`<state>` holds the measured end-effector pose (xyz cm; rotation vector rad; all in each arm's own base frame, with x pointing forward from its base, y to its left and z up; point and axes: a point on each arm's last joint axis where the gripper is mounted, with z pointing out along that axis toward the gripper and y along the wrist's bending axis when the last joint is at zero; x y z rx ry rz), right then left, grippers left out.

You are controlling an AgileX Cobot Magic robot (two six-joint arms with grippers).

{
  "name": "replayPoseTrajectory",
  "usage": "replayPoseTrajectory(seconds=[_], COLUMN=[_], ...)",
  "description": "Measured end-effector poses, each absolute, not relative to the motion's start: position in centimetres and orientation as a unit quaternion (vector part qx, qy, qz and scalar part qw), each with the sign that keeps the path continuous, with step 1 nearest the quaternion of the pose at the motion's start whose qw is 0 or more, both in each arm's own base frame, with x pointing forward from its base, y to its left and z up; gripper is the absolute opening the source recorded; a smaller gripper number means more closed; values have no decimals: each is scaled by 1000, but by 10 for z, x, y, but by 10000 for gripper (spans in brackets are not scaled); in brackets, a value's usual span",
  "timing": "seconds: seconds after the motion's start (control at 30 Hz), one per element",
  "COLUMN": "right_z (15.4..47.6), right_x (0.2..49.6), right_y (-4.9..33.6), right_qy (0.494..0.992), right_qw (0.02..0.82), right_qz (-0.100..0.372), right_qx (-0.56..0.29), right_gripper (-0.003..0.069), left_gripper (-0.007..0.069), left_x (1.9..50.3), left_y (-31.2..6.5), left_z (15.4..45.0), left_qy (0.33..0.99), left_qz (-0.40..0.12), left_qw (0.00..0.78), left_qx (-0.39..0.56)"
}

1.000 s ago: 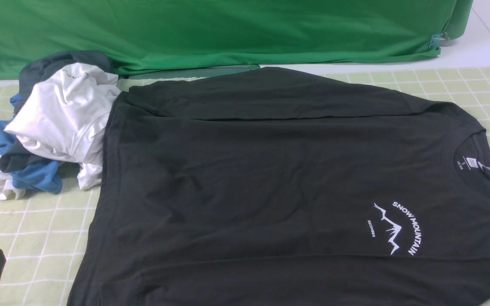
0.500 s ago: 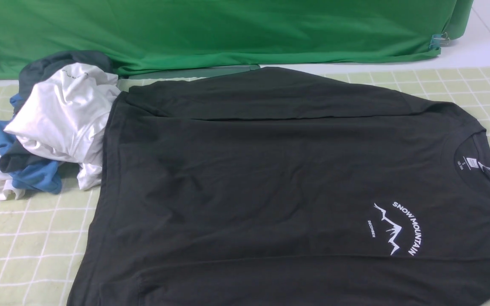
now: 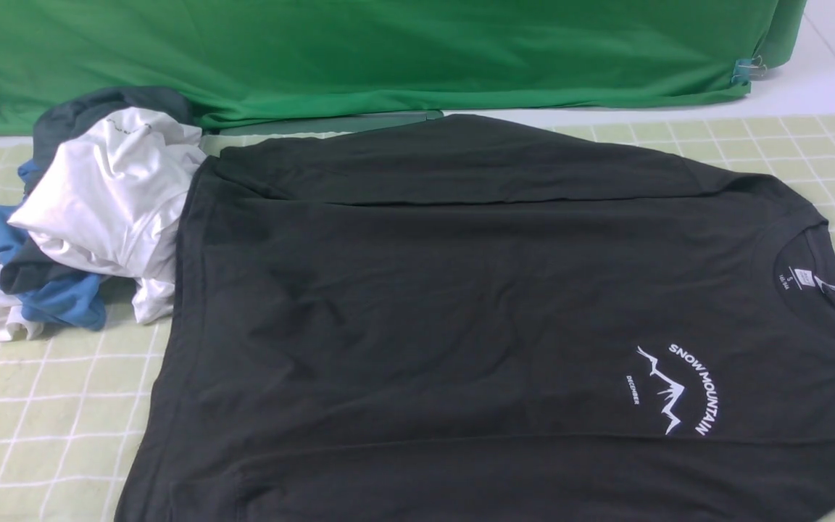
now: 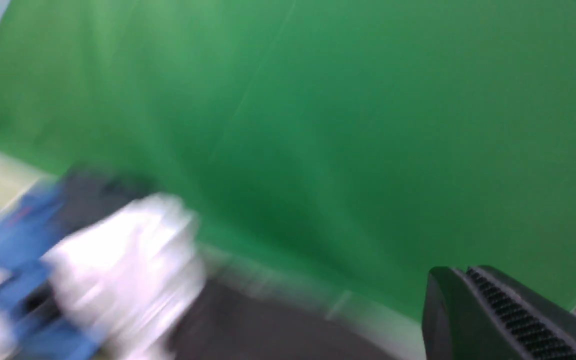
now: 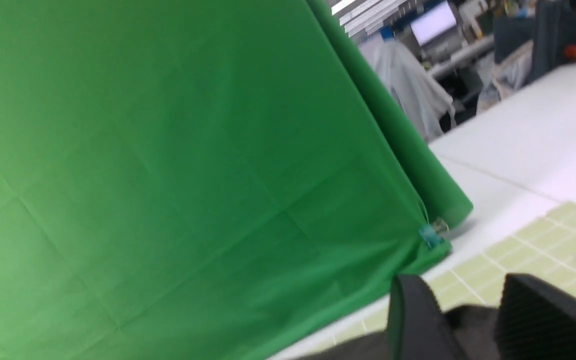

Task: Fold a long-sleeved shirt over a green coffee tablecloth.
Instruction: 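Grasp the left edge of the dark T-shirt lying flat on the table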

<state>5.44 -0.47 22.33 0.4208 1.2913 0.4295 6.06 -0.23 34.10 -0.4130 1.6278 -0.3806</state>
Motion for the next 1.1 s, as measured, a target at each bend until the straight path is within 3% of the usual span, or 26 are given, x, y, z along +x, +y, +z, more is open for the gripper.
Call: replayPoseTrajectory(seconds=[0.07, 0.17, 0.27, 0.4, 0.43, 0.47, 0.53, 0.57, 0.6, 0.63, 0.73, 0.9, 1.0, 1.1], right_z=[224, 226, 229, 239, 240, 254, 273, 279, 290, 301, 317, 328, 324, 321], right_x=[54, 54, 53, 53, 53, 53, 56, 55, 60, 65, 77, 101, 107, 109], right_y=[-5, -6, -6, -2, -1, 0, 2, 2, 3, 4, 5, 9, 15, 20], right_qy=[590, 575, 559, 610, 614, 647, 692, 692, 728, 753, 796, 859, 873, 881], right_qw=[759, 764, 771, 747, 746, 729, 702, 703, 676, 653, 603, 510, 480, 459], right_qz=[198, 211, 222, 194, 191, 166, 125, 120, 61, 63, 40, 43, 67, 92], right_qx=[194, 204, 210, 178, 175, 153, 114, 109, 97, 47, 11, -32, -49, -66], right_gripper=[245, 245, 242, 174, 160, 95, 30, 27, 11, 6, 4, 4, 4, 4], left_gripper=[17, 17, 17, 4, 4, 3, 2, 2, 2, 2, 2, 22, 80, 185], left_x=[69, 100, 127, 151, 153, 160, 167, 167, 170, 172, 175, 182, 189, 195], left_y=[-3, -8, -13, -19, -19, -21, -26, -27, -33, -38, -48, -58, -60, -59], left_z=[340, 320, 295, 266, 265, 255, 246, 245, 239, 234, 222, 202, 194, 186], left_qy=[760, 870, 920, 948, 949, 956, 962, 963, 966, 970, 979, 985, 985, 985], left_qz=[-142, -100, -119, -146, -146, -149, -146, -144, -136, -126, -93, -48, -39, -24], left_qw=[615, 478, 373, 283, 279, 251, 227, 224, 211, 196, 163, 124, 122, 118], left_qx=[-158, -69, -31, 9, 11, 22, 39, 45, 57, 64, 83, 108, 114, 123])
